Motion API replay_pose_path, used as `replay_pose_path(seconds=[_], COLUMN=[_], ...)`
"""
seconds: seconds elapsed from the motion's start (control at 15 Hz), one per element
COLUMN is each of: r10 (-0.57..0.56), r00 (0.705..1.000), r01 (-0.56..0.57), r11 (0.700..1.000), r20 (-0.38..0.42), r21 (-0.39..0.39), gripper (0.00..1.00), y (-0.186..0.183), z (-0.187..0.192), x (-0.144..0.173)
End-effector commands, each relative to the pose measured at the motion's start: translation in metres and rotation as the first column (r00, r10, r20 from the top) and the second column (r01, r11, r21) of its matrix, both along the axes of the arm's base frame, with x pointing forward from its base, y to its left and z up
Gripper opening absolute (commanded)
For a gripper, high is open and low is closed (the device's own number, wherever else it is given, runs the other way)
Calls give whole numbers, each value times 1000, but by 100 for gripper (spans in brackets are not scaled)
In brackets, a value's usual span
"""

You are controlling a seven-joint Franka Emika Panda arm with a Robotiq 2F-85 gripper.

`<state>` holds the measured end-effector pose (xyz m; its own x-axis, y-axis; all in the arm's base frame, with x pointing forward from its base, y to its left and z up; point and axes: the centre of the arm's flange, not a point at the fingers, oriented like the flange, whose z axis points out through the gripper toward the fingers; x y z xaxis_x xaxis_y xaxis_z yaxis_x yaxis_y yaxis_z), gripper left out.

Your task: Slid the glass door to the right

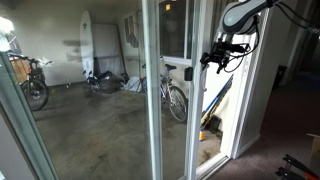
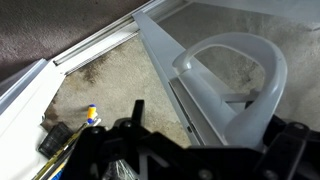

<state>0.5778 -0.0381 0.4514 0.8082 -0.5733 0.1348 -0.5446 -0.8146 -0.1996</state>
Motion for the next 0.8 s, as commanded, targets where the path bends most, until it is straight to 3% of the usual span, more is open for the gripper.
replay_pose_path(seconds=[0.0,0.73], r10=[-135,-297], r00=[989,953], r01=[135,301], r11=[991,952], r20=[-51,-59], r21=[-7,60], gripper=[100,100], y=[-81,-191], z=[-8,-17], x=[-21,-54])
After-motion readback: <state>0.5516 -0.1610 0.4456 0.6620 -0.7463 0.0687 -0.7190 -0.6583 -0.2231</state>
